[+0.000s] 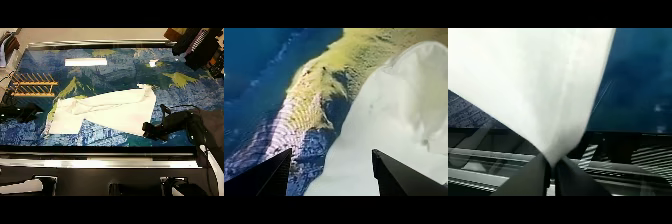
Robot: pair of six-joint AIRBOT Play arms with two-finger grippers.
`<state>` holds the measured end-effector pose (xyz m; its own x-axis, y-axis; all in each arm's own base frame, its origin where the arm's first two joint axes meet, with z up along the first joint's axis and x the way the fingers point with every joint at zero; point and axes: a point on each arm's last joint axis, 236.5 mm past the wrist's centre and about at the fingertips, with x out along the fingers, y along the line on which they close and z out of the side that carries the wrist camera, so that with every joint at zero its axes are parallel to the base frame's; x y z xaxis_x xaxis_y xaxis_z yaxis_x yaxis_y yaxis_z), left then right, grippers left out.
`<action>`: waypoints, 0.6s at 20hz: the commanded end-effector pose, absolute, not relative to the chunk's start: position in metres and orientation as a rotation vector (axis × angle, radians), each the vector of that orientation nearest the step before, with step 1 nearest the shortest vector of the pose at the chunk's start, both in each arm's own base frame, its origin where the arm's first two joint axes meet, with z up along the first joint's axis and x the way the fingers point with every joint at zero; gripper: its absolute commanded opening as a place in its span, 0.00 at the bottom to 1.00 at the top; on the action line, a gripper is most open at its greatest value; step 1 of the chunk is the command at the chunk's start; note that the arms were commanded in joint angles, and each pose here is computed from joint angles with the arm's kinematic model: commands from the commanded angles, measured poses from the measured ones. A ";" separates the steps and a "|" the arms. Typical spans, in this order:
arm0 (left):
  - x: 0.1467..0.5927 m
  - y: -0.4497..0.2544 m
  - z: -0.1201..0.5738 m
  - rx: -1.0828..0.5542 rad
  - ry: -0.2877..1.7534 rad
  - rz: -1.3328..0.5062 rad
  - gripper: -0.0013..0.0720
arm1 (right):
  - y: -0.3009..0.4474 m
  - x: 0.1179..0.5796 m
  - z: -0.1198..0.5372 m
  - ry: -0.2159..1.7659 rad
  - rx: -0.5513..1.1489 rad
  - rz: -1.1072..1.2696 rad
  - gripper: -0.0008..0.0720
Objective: Fold the clothes and pants, and hang the long-sleeved shirts on hangers.
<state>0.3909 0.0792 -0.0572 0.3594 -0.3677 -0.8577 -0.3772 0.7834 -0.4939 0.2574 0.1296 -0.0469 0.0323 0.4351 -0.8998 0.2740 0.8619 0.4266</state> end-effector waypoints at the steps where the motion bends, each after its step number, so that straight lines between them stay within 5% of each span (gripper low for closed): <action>1: 0.393 0.067 -0.079 -0.676 1.273 -0.056 0.80 | 0.122 0.254 -0.038 1.547 0.582 0.081 0.06; 12: 0.441 0.023 -0.084 -0.620 1.136 -0.183 0.80 | 0.126 0.253 -0.035 1.549 0.616 0.076 0.06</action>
<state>0.4232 0.0307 -0.0868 0.3723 -0.4541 -0.8095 -0.2178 0.8050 -0.5518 0.2540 0.1246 -0.0364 0.0537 0.4176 -0.9071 0.3267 0.8510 0.4111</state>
